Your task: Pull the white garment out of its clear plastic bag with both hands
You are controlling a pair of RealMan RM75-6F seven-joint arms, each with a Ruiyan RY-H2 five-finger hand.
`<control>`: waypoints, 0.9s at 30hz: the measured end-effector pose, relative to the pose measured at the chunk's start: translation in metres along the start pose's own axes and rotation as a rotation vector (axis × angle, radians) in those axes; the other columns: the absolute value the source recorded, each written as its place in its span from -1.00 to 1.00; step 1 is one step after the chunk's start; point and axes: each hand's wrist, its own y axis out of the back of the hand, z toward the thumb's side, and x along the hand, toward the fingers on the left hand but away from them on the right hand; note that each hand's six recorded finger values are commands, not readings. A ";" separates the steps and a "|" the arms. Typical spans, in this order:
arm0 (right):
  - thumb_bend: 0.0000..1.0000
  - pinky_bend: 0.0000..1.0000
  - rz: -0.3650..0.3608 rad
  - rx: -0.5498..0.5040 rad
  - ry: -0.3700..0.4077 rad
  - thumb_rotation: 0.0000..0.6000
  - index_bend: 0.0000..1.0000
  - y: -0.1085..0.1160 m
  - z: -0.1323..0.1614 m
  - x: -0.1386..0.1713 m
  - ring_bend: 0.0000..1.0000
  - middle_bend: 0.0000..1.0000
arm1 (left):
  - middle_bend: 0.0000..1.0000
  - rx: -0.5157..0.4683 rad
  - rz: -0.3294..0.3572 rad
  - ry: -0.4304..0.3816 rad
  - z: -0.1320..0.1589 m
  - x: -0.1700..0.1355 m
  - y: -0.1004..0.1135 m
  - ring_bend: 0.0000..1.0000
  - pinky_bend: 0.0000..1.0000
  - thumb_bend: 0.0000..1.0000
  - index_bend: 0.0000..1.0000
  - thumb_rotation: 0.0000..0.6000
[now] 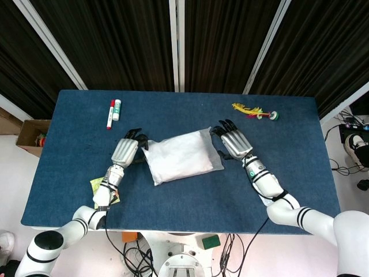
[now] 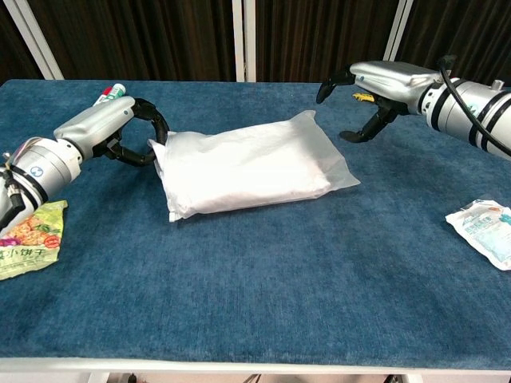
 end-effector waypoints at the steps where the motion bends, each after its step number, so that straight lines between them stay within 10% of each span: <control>1: -0.40 -0.83 0.005 0.018 -0.002 1.00 -0.42 0.003 -0.001 -0.003 -0.94 -0.60 | -0.37 0.001 -0.001 -0.001 0.001 0.000 0.000 -0.78 -0.77 0.02 0.34 1.00; 17: -0.35 -0.83 0.120 0.325 -0.024 1.00 -0.42 -0.012 0.018 -0.072 -0.94 -0.60 | -0.37 -0.006 -0.004 0.020 -0.003 -0.004 0.000 -0.79 -0.77 0.02 0.35 1.00; 27: -0.08 -0.79 0.114 0.283 -0.051 1.00 0.24 -0.025 0.022 -0.084 -0.79 -0.38 | -0.38 -0.010 -0.001 0.024 -0.007 -0.007 0.002 -0.78 -0.77 0.02 0.35 1.00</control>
